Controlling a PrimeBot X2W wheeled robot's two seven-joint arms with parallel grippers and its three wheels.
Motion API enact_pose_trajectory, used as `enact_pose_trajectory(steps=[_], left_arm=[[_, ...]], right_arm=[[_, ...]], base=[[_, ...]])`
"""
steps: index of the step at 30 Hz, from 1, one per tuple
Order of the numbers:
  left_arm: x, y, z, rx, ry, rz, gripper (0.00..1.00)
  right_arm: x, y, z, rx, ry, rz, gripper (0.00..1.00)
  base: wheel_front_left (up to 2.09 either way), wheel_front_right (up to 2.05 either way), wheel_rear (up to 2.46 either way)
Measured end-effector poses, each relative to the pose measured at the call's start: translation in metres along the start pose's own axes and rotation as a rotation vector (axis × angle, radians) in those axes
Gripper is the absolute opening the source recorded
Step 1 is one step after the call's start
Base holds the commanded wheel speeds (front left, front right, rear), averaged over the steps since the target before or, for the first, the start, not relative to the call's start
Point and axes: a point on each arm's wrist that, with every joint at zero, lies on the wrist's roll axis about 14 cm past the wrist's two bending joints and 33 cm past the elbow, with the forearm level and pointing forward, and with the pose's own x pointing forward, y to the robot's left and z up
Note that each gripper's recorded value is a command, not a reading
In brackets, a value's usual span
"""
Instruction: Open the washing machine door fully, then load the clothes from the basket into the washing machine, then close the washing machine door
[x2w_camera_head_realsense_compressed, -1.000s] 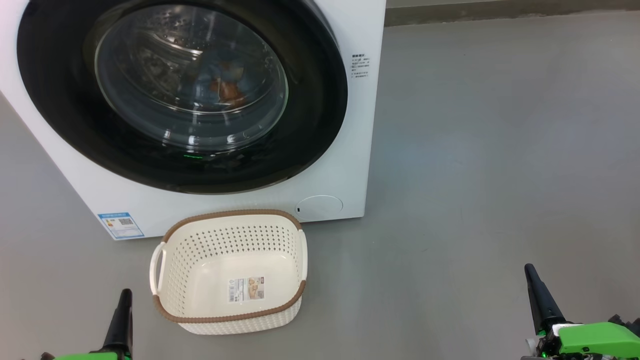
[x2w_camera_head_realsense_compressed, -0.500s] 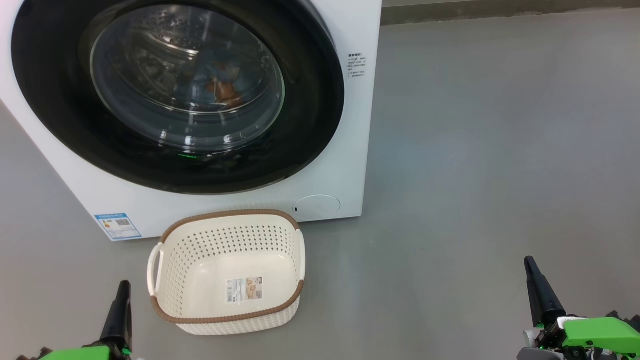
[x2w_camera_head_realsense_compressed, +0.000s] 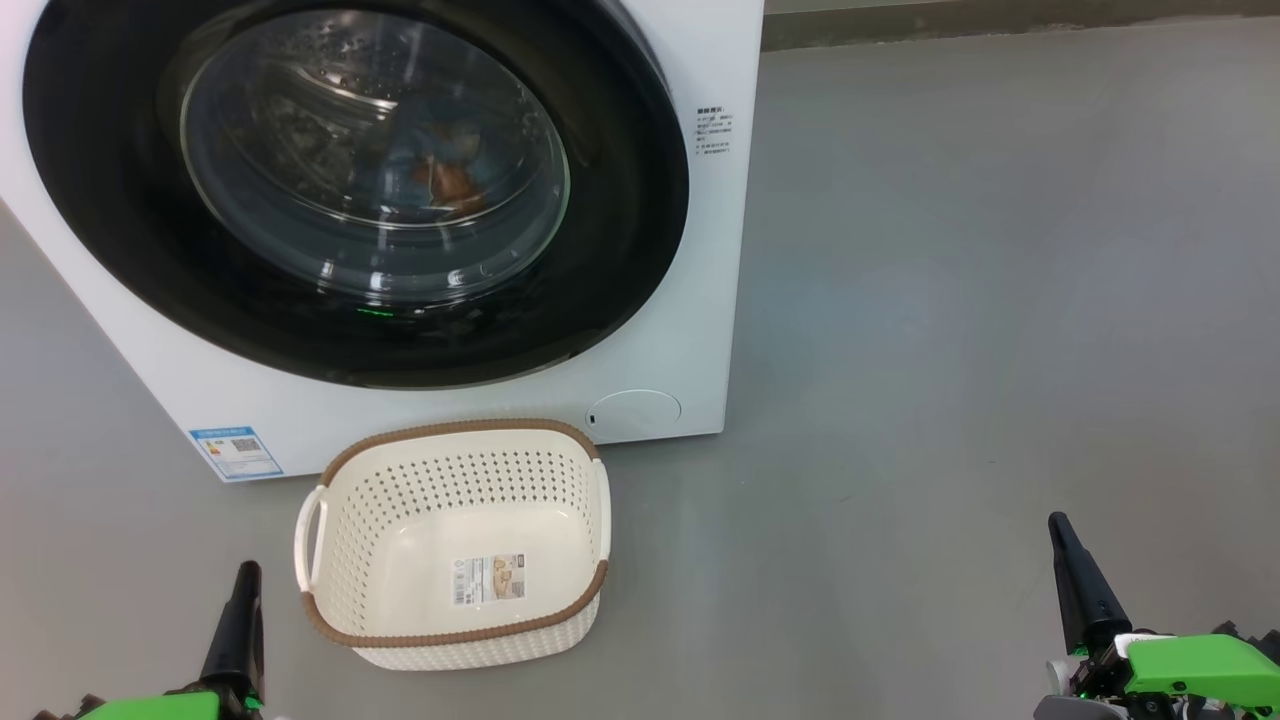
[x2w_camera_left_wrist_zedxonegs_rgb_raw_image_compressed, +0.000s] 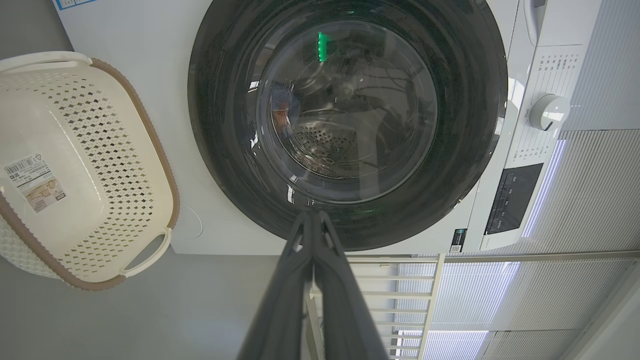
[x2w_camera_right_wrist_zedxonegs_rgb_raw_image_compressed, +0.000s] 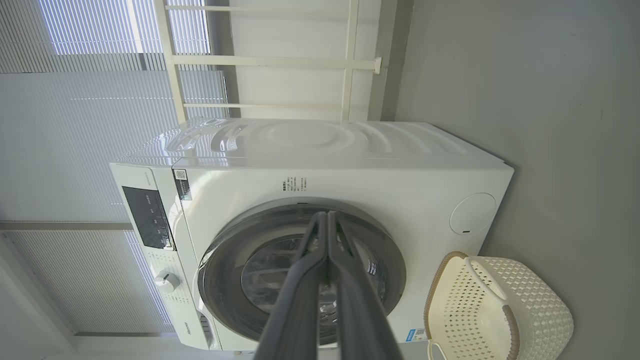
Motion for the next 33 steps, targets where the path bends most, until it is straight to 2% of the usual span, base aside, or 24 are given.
enact_pose_trajectory(steps=[33], left_arm=[[0.0000, -0.0001, 0.0001, 0.000, 0.000, 0.000, 0.00]], right_arm=[[0.0000, 0.0000, 0.0000, 0.000, 0.000, 0.000, 0.00]], base=[[0.00, 0.00, 0.00]])
